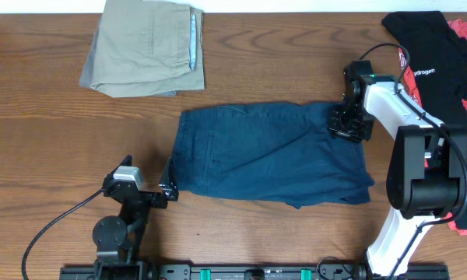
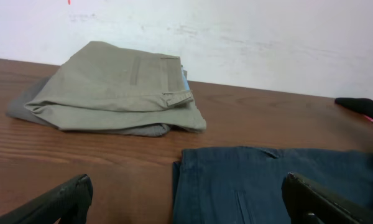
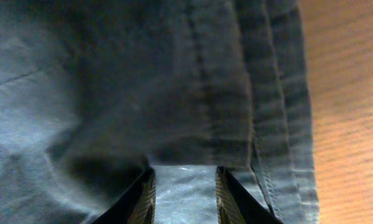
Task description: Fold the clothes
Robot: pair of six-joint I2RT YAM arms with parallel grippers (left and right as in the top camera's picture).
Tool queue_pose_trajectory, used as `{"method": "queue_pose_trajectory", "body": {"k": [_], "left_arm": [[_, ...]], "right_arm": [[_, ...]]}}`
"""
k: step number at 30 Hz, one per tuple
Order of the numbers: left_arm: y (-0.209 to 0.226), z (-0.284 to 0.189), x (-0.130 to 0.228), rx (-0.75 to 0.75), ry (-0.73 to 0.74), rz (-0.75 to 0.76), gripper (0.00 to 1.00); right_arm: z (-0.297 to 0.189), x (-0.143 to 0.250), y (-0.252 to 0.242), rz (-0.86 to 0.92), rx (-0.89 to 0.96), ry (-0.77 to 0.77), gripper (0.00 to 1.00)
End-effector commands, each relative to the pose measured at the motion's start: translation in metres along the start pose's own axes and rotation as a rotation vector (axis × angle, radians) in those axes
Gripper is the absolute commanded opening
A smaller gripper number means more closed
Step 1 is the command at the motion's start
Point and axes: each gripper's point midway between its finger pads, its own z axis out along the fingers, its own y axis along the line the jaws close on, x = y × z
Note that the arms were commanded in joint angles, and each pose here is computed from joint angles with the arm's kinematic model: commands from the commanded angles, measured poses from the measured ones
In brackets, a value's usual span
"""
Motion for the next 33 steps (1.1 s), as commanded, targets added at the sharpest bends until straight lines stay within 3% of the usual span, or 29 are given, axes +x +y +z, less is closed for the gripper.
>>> {"method": "queue_pose_trajectory", "body": {"k": [1, 8, 13, 16, 19, 24, 29, 33], "left_arm": [[0.002, 0.002, 0.016, 0.002, 0.041, 0.009, 0.98], [0.002, 0.002, 0.016, 0.002, 0.041, 0.009, 0.98], [0.002, 0.002, 0.016, 0.002, 0.041, 0.009, 0.98], [0.002, 0.002, 0.016, 0.002, 0.041, 0.009, 0.98], [0.002, 0.002, 0.016, 0.002, 0.041, 0.009, 0.98], [0.002, 0.002, 0.016, 0.002, 0.041, 0.009, 0.98], [0.002, 0.002, 0.016, 0.002, 0.041, 0.009, 0.98], [0.002, 0.002, 0.016, 0.002, 0.041, 0.009, 0.98]], "right_arm": [[0.004, -0.001, -0.049, 0.117, 0.164, -0.01, 0.29], [-0.003, 0.009, -0.097, 0.269, 0.238, 0.063, 0.16], [-0.03, 0.008, -0.109, 0.292, 0.275, 0.081, 0.17], [-0.059, 0.0, -0.111, 0.308, 0.291, 0.043, 0.26], [-0.085, -0.008, -0.089, 0.289, 0.179, 0.007, 0.31], [-0.106, -0.008, -0.003, -0.032, -0.186, -0.014, 0.31], [-0.086, 0.003, 0.033, -0.167, -0.169, -0.029, 0.28], [-0.058, 0.018, 0.05, -0.172, -0.166, -0.02, 0.27]]}}
